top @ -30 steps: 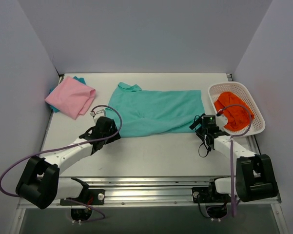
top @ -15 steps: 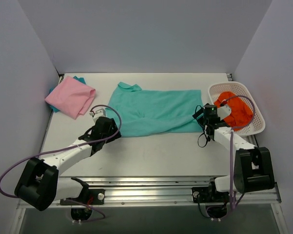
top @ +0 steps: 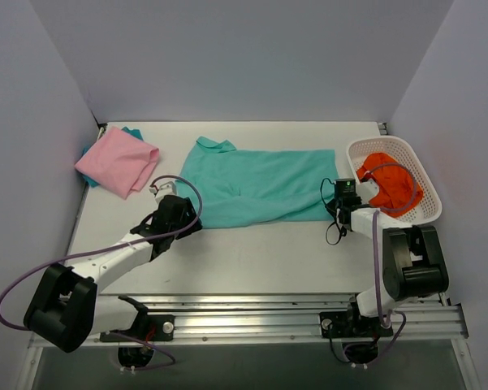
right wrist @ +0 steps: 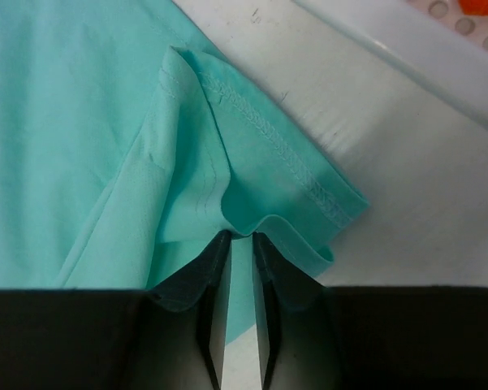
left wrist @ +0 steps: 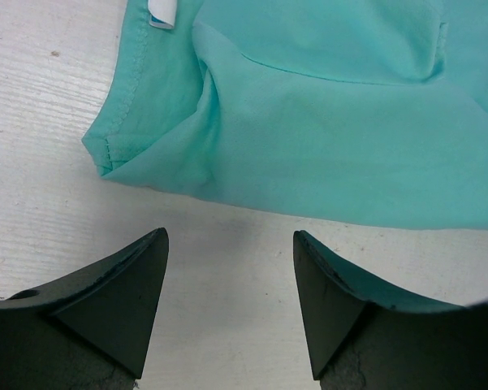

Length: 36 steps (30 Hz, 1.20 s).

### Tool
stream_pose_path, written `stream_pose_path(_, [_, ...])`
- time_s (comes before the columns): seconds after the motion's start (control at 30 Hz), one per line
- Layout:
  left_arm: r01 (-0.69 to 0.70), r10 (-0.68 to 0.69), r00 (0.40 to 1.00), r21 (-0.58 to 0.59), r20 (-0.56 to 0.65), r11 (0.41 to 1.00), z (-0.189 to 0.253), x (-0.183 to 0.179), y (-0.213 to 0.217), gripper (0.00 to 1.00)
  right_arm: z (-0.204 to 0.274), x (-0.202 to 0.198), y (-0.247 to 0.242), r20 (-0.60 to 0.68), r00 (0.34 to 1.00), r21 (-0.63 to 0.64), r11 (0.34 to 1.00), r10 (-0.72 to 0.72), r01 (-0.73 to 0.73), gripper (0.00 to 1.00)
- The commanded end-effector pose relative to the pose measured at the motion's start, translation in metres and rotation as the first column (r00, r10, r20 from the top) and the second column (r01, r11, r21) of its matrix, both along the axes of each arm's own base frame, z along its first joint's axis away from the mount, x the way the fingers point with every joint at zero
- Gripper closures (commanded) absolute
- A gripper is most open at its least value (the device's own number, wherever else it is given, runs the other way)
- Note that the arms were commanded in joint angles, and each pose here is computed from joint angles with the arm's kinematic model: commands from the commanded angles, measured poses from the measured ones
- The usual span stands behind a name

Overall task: Fold and stack the t-shirts
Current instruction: Fold the tshirt

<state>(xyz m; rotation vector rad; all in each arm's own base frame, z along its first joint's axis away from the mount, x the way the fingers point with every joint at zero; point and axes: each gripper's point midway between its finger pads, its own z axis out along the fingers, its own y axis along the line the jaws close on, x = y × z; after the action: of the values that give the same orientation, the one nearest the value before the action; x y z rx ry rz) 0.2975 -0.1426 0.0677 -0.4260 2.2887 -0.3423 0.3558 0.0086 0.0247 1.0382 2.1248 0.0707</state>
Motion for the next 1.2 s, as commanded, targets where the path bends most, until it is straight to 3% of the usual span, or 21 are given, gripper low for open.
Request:
stream_pose_path(0.0, [0.009, -0.007, 0.998, -0.04, 0.057, 0.999, 0.015, 0.006, -0.007, 0.28, 0.001, 0.004, -0.002, 0.02, 1.0, -0.005, 1.0, 0.001, -0.001, 0.88])
stream_pose_path(0.2, [0.007, -0.005, 0.999, -0.034, 0.052, 0.999, 0.014, 0.005, -0.006, 0.29, -0.001, 0.004, 0.0, 0.02, 1.0, 0.0, 1.0, 0.012, -0.012, 1.0])
stream_pose_path(0.6, [0.011, -0.007, 0.997, -0.055, 0.075, 0.998, 0.036, -0.013, -0.009, 0.29, 0.014, 0.001, -0.001, 0.074, 0.997, 0.025, 0.999, 0.018, -0.02, 1.0])
stream_pose_path(0.77, [0.022, -0.02, 0.999, -0.044, 0.034, 0.999, 0.023, -0.035, -0.014, 0.29, 0.032, -0.002, -0.005, 0.108, 0.994, 0.005, 1.0, 0.007, -0.007, 1.0])
stream_pose_path(0.97, [-0.094, 0.093, 0.995, 0.017, 0.022, 0.995, -0.007, -0.039, 0.01, 0.28, 0.026, -0.003, -0.002, 0.103, 0.995, 0.021, 1.0, 0.016, -0.018, 1.0])
stream_pose_path(1.17, [-0.222, 0.217, 0.973, 0.055, 0.074, 0.974, -0.01, -0.013, 0.024, 0.28, 0.023, -0.002, 0.003, 0.104, 0.994, 0.037, 0.999, 0.032, -0.036, 1.0])
